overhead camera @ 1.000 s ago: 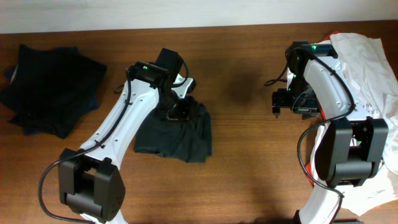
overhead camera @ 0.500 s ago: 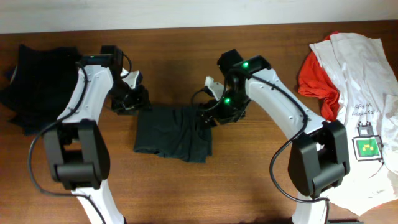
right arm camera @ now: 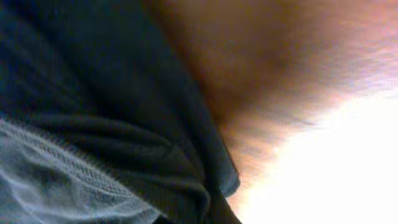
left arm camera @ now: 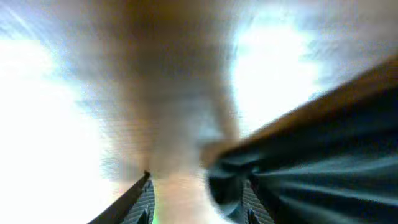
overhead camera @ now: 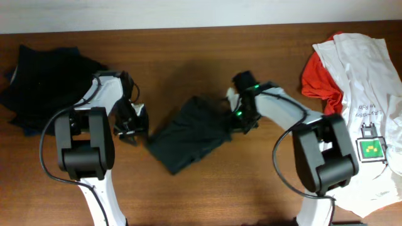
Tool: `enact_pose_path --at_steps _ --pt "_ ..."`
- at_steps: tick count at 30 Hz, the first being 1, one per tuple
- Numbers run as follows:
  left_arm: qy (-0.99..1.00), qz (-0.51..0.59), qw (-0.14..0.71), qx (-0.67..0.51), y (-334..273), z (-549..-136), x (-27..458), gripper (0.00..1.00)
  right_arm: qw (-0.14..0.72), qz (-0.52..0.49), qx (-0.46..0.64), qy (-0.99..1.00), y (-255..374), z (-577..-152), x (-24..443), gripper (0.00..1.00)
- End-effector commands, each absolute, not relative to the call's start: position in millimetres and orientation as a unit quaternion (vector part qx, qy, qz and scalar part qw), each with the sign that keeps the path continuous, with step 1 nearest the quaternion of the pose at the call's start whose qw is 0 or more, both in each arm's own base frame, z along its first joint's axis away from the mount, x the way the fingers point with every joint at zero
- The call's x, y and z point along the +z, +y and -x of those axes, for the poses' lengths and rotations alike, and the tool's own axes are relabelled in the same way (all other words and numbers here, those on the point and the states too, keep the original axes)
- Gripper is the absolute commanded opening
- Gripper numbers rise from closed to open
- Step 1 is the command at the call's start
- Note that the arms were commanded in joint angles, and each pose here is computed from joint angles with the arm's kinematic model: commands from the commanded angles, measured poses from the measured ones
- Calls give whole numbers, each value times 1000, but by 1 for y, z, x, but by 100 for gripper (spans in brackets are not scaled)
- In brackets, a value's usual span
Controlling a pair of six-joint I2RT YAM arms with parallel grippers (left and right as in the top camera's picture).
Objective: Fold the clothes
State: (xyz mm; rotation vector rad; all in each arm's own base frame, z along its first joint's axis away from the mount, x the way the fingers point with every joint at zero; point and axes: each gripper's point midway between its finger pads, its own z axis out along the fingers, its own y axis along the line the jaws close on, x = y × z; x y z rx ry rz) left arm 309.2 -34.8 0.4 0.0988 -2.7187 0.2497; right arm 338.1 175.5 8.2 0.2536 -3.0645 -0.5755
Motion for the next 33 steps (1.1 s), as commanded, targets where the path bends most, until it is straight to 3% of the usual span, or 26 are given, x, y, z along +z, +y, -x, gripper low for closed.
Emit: enact_pose_path --at_steps 1,6,8,10,12,17,21,28,33 --pt "-964 -45 224 137 -63 -297 -6 41 -41 -87 -203 -974 163 -374 32 40" --pt "-978 -26 145 147 -75 -331 20 41 -22 -60 -224 -973 153 -384 93 44" --pt "-985 -16 83 153 -77 -357 41 41 6 -83 -313 -946 177 -368 125 43" --pt "-987 -2 -9 160 -80 -395 70 43 26 -162 -498 -852 231 -334 173 41" --pt "-987 0 -18 160 -80 -398 72 42 40 -181 -532 -826 250 -319 179 40" --pt "-989 -9 -8 146 -70 -394 70 47 89 -230 -541 -804 295 -268 141 39" --pt "-989 -17 -8 146 -64 -394 70 50 77 -267 -536 -797 314 -247 100 39" --pt "-989 -17 -6 146 -64 -393 70 52 80 -229 -387 -889 287 -243 20 45" --pt "-989 -18 1 146 -64 -390 70 53 34 -204 -307 -929 273 -270 -1 53"
